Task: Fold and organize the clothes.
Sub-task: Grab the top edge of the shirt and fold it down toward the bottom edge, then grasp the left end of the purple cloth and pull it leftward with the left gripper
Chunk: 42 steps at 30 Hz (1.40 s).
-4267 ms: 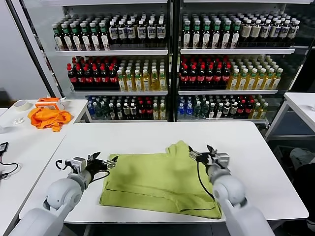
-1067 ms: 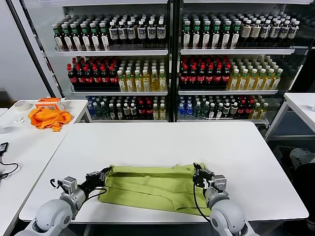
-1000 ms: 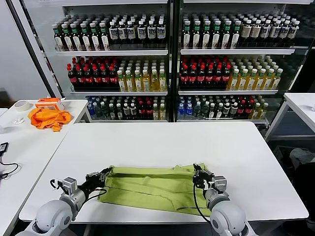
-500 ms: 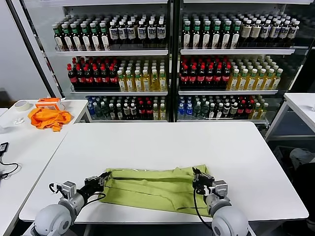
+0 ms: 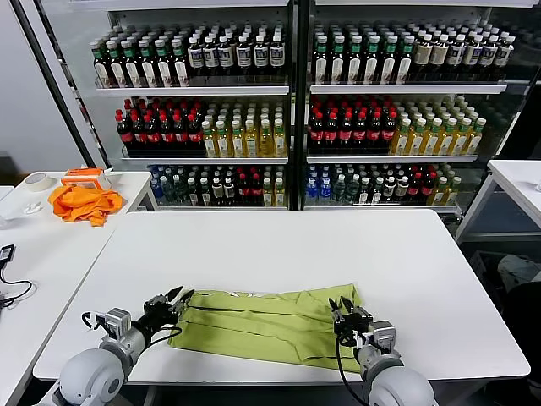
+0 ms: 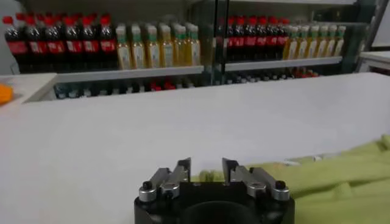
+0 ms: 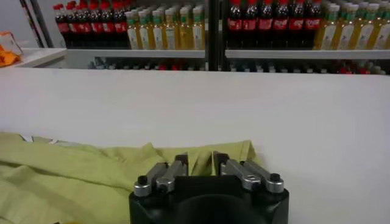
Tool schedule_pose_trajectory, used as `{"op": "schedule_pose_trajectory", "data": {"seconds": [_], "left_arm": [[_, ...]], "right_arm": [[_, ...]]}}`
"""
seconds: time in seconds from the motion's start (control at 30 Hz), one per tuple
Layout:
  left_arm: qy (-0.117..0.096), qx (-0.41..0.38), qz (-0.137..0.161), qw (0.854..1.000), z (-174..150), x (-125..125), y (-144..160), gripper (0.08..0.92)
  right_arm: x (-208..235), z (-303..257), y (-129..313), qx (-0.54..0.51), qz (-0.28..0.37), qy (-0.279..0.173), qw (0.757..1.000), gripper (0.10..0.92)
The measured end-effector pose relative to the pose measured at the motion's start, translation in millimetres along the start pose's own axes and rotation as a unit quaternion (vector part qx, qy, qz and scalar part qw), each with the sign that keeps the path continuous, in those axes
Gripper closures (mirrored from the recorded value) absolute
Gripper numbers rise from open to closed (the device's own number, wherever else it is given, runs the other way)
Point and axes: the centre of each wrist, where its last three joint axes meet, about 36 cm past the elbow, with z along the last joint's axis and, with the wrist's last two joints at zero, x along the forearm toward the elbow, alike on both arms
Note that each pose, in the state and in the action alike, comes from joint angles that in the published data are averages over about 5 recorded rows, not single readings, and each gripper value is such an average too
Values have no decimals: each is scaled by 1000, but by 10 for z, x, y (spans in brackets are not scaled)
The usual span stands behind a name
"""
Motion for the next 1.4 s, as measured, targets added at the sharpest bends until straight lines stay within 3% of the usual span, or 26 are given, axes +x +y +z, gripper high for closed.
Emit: {"op": "schedule_pose_trajectory", "data": {"seconds": [0.3, 0.5, 0.73, 1.1, 1.3, 1.4], "left_arm": [[25, 16, -46, 998, 111, -21, -315, 227], [39, 28, -68, 997, 162, -55, -452, 183], [47, 44, -84, 994, 211, -75, -535, 345], [57, 48, -78, 994, 295, -75, -693, 666], [55, 29, -85, 994, 343, -96, -752, 838], [51, 13, -94, 994, 351, -92, -740, 886]], "right_arm": [[204, 4, -17, 6, 14, -3, 1000, 245], [245, 20, -28, 10, 21, -2, 1000, 200], [261, 43, -17, 12, 25, 0, 1000, 200], [287, 69, 10, 14, 28, 2, 1000, 200], [294, 83, 15, 18, 29, 3, 999, 200], [294, 77, 18, 20, 29, 2, 999, 200]]}}
